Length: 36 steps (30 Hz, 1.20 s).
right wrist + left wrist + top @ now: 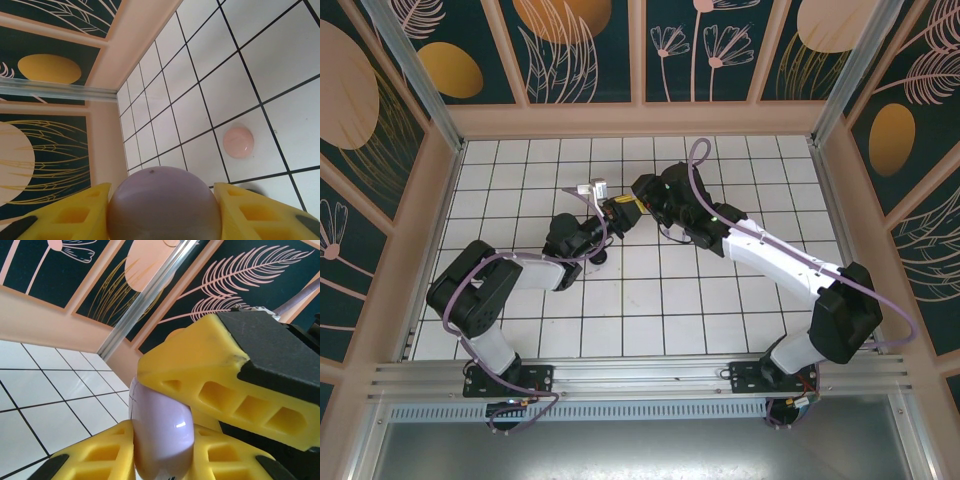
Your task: Insert wireless bluetooth earbuds into charging case
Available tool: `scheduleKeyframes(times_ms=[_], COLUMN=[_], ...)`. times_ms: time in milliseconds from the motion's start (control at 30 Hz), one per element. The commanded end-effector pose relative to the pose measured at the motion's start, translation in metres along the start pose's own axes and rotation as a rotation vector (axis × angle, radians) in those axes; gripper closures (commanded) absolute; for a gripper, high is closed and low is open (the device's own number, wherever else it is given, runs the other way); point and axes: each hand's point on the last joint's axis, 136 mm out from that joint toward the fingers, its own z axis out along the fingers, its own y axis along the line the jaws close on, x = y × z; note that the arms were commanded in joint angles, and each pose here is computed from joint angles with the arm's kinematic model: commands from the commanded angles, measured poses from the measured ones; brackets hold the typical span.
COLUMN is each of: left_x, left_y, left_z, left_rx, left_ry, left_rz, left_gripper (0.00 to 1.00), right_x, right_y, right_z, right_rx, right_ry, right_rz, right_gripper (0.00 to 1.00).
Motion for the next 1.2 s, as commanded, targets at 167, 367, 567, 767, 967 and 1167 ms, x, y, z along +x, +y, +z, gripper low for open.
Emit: scheduleKeyframes(times_ms=[167, 367, 567, 767, 967, 1167], left_x=[-0.006, -0.001, 0.011, 0.031, 0.051, 0.063], left_y=[-0.001, 0.000, 0.001, -0.013, -0.031, -0.040], left_z=[0.003, 0.002, -0.004, -0.009, -0.020, -0.029], left_rx=[0.011, 0.005, -0.003, 0.058, 0.137, 0.179], left_ry=[-0.022, 0.002, 0.061, 0.200, 0.334, 0.418], left_rz=[-0.010, -0.013, 0.004, 0.033, 0.050, 0.047], left_gripper=[0.97, 1.00, 1.00, 1.00, 1.00, 1.00], right_x=[-0.016, -0.048, -0.057, -0.041, -0.006, 0.026], right_y=[0.042, 0.045, 0.014, -0.028, -0.058, -0.066], right_z=[-0.022, -0.063, -0.094, -0.108, -0.101, -0.094], right_rx=[-0.120, -0.174, -0.122, -0.059, -0.101, -0.213], right_ry=[-0.055, -0.182, -0.216, -0.188, -0.062, 0.054], right_rz=[-0.013, -0.059, -0.234, -0.469, -0.683, -0.764], right_gripper=[0.34, 0.27, 0.26, 0.27, 0.27, 0.28])
